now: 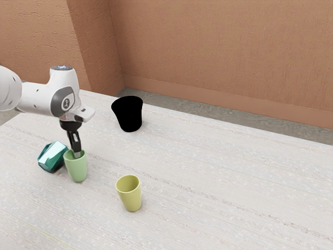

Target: Place the left cup onto the right cup

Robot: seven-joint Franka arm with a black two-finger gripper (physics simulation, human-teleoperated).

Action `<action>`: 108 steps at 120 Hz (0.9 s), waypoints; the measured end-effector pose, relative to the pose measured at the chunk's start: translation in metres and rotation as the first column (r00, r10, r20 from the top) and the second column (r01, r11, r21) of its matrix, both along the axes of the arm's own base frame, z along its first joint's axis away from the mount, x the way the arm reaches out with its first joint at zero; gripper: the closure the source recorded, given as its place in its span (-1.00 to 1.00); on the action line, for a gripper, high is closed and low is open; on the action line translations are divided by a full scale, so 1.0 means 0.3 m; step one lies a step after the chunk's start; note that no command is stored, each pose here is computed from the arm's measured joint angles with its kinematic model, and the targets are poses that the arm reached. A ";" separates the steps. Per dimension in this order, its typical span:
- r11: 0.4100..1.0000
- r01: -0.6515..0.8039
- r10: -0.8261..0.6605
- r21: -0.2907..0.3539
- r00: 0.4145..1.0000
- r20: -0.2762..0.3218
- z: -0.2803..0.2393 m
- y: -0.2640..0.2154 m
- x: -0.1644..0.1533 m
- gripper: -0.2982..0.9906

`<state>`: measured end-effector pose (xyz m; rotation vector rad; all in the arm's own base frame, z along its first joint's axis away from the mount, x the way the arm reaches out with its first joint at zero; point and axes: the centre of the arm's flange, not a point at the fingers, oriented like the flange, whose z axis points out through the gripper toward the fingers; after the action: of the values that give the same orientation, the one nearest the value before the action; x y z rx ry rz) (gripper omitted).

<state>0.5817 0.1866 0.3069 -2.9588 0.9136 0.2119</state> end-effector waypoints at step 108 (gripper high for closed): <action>0.988 0.156 -0.152 -0.011 0.976 0.153 0.381 -0.470 0.034 0.68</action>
<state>0.5920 0.0455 0.4211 -2.8580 1.1237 -0.0290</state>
